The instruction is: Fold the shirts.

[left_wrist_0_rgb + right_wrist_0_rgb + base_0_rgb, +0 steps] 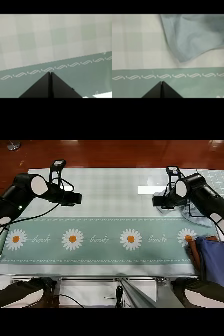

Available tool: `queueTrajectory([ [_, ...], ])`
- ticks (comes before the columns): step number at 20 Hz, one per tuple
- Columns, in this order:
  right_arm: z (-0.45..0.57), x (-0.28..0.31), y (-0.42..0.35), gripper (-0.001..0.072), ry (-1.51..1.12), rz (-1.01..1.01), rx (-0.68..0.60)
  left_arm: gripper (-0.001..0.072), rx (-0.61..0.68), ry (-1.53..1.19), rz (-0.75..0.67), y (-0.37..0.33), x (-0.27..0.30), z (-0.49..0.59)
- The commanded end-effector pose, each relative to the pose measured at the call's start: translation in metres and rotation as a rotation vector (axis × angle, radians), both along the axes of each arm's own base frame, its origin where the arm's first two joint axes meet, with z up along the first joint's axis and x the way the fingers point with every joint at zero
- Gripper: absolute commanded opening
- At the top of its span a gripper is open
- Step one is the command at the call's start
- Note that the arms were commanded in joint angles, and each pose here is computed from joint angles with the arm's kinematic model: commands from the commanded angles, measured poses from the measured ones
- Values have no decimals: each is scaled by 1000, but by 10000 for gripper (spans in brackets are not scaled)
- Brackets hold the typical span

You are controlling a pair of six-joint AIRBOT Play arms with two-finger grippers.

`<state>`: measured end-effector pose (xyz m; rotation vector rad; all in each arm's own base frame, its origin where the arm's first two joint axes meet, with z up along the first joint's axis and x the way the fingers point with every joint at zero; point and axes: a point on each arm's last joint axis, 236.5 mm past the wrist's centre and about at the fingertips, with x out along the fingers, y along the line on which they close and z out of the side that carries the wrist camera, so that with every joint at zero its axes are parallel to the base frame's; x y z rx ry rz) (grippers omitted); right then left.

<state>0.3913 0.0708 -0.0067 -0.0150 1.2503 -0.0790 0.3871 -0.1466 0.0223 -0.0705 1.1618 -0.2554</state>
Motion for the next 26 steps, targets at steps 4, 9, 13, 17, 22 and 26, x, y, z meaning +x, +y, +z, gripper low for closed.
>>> queueTrajectory([
  [4, 0, 0, 0, 24, 1, 1, 0, 21, 0, 0, 1, 0, 0, 0],
  [9, 0, 0, 0, 24, 1, 1, 0, 22, 0, 0, 1, 0, 0, 0],
  [13, 0, 0, 0, 25, 1, 0, 1, 22, 0, 0, 1, 0, 0, 0],
  [17, 8, 20, -1, 25, -91, 24, -17, 21, -15, -53, 9, -2, 13, 5],
  [22, 29, 57, -9, 26, -262, 89, -85, 71, -53, -196, 36, -9, 51, 11],
  [26, 39, 73, -2, 645, -346, 99, -64, 702, -54, -251, 47, -9, 72, 4],
])
